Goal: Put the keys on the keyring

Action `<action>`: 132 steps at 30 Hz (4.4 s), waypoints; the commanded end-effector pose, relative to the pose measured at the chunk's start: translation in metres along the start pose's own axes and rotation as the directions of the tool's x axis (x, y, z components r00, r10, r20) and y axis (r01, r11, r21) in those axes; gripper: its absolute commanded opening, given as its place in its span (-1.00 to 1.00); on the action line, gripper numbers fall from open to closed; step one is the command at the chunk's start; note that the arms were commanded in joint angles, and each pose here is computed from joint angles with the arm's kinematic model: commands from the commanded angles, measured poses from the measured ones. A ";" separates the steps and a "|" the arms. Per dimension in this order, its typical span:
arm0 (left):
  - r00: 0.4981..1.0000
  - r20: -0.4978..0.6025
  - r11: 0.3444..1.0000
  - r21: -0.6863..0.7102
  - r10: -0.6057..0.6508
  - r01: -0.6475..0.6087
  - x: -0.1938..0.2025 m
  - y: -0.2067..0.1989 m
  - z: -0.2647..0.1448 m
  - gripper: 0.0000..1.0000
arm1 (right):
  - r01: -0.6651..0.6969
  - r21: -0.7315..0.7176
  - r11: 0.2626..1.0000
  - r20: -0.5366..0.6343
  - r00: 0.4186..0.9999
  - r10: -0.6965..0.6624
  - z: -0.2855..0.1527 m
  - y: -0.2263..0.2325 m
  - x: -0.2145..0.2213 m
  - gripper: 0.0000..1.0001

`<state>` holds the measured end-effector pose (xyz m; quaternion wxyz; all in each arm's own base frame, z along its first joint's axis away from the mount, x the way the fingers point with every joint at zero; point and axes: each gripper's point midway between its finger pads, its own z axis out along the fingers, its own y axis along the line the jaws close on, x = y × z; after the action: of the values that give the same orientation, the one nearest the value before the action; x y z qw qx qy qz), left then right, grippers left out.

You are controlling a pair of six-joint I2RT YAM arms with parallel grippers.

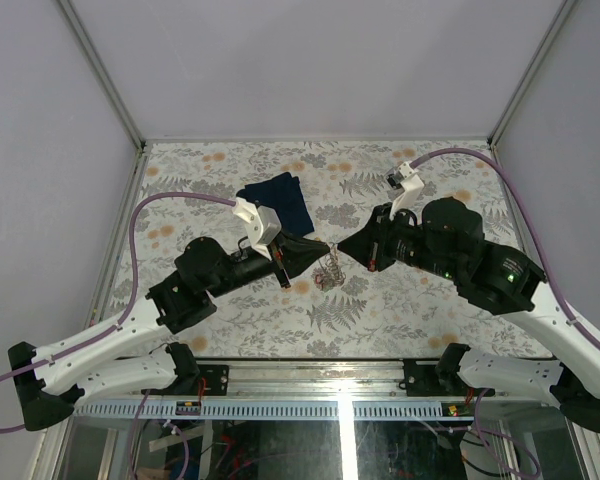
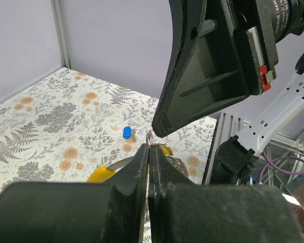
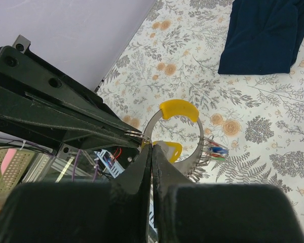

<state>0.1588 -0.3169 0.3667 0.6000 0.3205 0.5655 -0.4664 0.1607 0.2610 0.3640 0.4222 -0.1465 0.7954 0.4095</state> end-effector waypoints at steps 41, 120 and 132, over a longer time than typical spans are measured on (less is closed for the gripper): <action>0.987 0.160 0.892 0.443 0.015 -0.085 -0.067 -0.088 -0.020 -1.00 | 0.698 -0.420 0.580 0.499 0.711 -0.495 -0.067 0.076 0.003 -0.07; 0.983 -0.133 0.887 0.459 0.125 -0.050 0.012 -0.073 -0.002 -0.39 | 0.443 -0.433 0.785 -0.383 0.698 -0.606 -0.042 0.014 0.063 -1.00; 0.981 -0.145 0.876 0.481 0.127 -0.043 0.016 -0.075 0.002 -0.48 | 0.426 -0.462 0.778 -0.363 0.710 -0.604 -0.039 0.023 0.062 -1.00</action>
<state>0.0943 -0.3463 0.3377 0.4541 0.5139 0.5043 -0.5248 0.0926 0.2412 0.3229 0.2591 -0.5376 0.7337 0.3249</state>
